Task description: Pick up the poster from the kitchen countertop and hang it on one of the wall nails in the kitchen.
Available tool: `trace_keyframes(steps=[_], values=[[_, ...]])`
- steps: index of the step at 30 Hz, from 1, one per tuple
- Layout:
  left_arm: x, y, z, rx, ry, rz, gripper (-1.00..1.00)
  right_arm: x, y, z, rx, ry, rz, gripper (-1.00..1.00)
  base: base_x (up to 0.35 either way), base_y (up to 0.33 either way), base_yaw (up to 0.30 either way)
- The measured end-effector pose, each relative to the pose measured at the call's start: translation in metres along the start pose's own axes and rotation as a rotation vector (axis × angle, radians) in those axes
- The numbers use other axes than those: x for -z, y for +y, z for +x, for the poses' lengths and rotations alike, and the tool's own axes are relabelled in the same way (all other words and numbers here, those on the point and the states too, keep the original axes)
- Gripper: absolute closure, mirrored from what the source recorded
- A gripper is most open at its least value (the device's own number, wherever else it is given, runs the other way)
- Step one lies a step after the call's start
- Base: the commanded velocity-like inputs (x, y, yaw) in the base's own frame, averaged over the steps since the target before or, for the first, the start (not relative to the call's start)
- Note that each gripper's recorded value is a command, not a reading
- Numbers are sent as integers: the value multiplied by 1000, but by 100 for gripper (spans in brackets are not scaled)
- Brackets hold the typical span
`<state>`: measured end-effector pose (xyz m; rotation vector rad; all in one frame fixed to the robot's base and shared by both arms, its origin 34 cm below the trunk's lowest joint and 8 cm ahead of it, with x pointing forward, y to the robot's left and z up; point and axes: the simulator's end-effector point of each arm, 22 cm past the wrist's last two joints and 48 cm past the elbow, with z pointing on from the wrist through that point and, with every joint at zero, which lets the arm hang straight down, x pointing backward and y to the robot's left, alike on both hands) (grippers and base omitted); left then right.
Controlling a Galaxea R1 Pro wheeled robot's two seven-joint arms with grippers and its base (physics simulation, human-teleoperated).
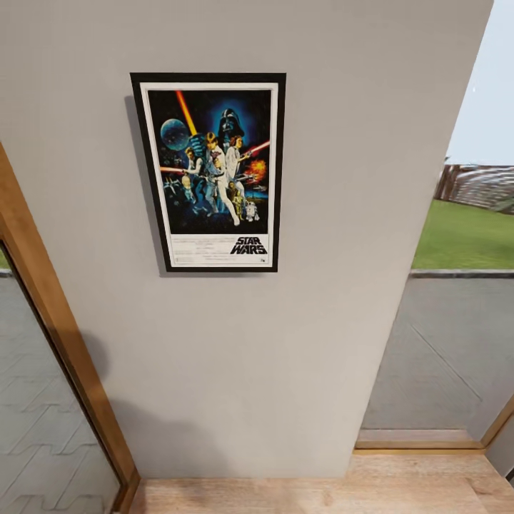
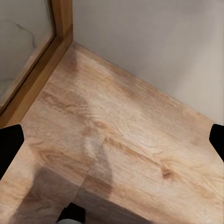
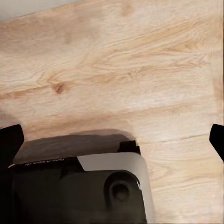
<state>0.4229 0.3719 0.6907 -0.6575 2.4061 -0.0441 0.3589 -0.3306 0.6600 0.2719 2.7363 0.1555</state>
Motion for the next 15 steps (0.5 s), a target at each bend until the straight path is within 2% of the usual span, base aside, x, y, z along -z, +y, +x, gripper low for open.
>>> trace_keyframes(steps=[1, 6, 8, 15], values=[[0, 0, 0, 0, 0, -2, -100, 1, -3, 17, -10, 35, 9, -100, 0, 0, 0], [0, 1, 1, 1, 1, -6, -100, 5, -9, 57, -31, 117, 28, -100, 0, 0, 0], [0, 0, 1, 1, 1, -6, -100, 6, -5, 68, -40, 139, 24, -100, 0, 0, 0], [0, 0, 1, 0, 1, -5, -100, 5, 1, 71, -42, 145, 17, -100, 0, 0, 0]])
